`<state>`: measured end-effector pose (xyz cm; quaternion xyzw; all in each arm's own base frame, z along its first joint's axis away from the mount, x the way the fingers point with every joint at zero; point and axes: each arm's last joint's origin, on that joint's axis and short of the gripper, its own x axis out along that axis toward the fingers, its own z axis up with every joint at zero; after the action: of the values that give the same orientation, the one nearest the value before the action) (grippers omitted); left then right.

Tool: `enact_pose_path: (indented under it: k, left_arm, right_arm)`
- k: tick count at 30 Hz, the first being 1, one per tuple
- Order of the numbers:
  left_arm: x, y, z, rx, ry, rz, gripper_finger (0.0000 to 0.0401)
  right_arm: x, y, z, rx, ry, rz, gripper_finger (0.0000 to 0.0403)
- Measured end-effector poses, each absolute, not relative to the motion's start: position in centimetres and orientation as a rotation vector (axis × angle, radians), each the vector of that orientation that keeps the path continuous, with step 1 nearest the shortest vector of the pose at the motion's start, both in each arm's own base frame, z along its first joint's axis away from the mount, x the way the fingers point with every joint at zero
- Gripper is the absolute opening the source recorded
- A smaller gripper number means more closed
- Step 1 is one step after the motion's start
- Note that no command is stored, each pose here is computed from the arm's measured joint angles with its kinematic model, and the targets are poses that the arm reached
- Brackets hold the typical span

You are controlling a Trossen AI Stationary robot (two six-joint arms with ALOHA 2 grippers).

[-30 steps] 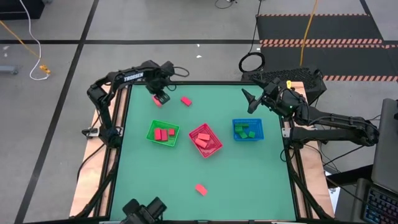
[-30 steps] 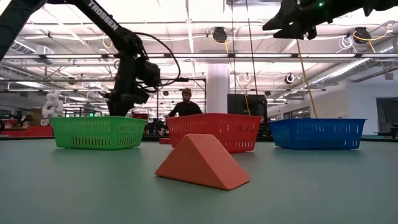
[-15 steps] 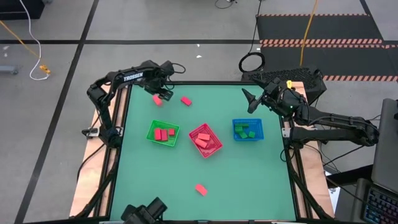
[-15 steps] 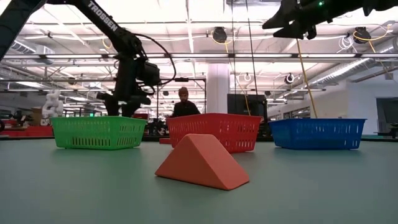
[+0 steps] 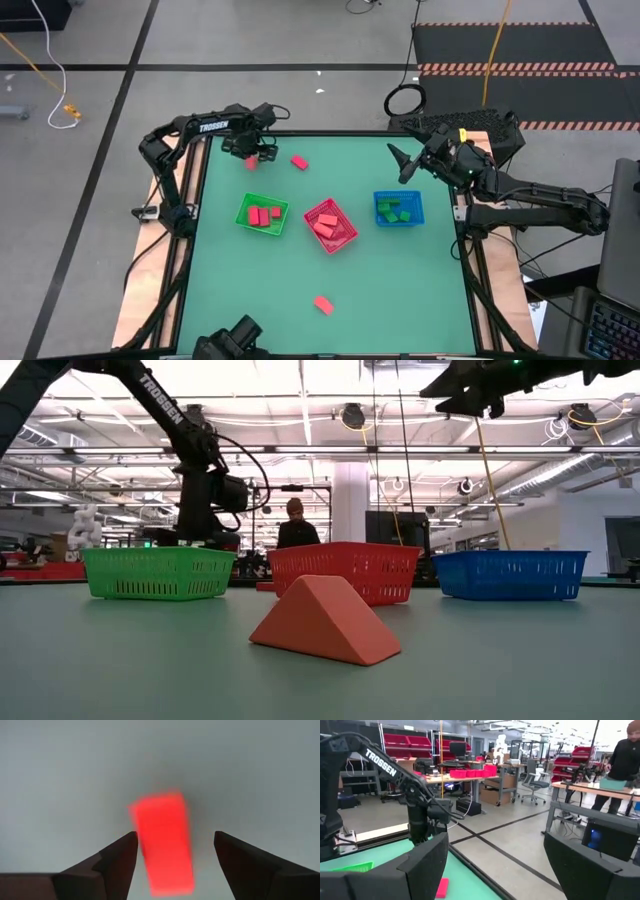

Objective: Sort & place blocks by color
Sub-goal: Put the pink block into the red bin

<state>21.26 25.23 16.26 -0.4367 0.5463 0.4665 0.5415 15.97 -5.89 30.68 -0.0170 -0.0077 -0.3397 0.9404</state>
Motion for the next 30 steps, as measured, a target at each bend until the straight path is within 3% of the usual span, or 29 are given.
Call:
enact_pose_path:
  k: [14, 19, 23, 30]
  left_arm:
    - [20.2, 25.3, 14.9, -1.017, 1.309, 1.091, 0.0235]
    - [20.3, 24.9, 14.5, -0.981, 1.333, 1.061, 0.0198]
    - [20.5, 24.7, 14.5, -0.962, 1.337, 1.049, 0.0134]
    - [21.0, 24.4, 14.9, -0.908, 1.379, 0.947, 0.013]
  right_arm:
    - [16.9, -6.2, 30.8, -0.077, -0.045, -0.698, 0.032]
    - [17.6, -6.4, 30.6, -0.09, -0.044, -0.7, 0.032]
    - [18.0, -6.5, 30.5, -0.089, -0.053, -0.699, 0.032]
    - [18.3, -6.6, 30.5, -0.107, -0.059, -0.701, 0.032]
